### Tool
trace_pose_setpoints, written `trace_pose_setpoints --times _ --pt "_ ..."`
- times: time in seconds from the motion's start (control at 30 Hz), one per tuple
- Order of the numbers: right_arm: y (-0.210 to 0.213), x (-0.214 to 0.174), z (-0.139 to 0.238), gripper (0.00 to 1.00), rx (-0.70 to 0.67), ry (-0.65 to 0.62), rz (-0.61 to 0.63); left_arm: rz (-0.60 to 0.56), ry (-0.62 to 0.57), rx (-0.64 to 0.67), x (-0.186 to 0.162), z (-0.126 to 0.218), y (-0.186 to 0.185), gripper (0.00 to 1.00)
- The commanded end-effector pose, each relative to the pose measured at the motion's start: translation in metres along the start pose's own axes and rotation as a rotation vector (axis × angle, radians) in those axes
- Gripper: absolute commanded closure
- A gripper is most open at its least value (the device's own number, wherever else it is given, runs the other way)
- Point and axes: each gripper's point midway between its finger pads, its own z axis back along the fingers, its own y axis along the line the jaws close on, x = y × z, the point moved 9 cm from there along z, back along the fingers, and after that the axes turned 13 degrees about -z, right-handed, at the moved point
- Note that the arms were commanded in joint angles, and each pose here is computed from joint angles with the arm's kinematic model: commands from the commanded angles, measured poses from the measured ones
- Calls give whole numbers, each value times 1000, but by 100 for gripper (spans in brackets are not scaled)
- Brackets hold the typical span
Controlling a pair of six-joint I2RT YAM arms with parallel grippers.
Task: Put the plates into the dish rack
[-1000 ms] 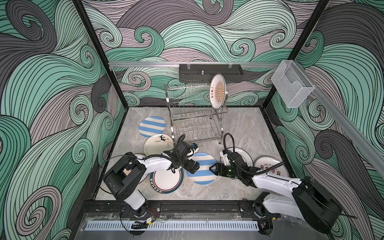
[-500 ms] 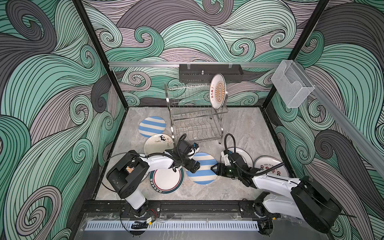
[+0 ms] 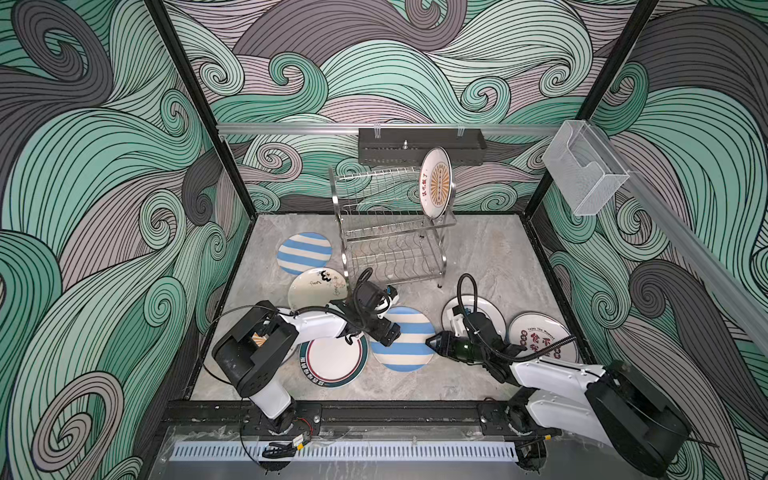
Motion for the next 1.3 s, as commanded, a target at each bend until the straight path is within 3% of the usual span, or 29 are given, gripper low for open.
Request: trace_pose_setpoints --times 0.0,0.5,0.7,0.97,1.27 --pt "24 7 7 64 136 -33 35 -19 -78 -77 12 7 -12 1" --pt "29 10 14 76 136 -40 56 3 -161 -101 16 14 -15 1" --pt "35 12 20 85 127 -57 78 4 -166 -81 16 18 -15 1" --pt "41 21 31 96 141 -80 78 29 -226 19 19 44 -11 1" --pt "81 29 64 100 125 -29 284 56 -251 227 15 87 6 1"
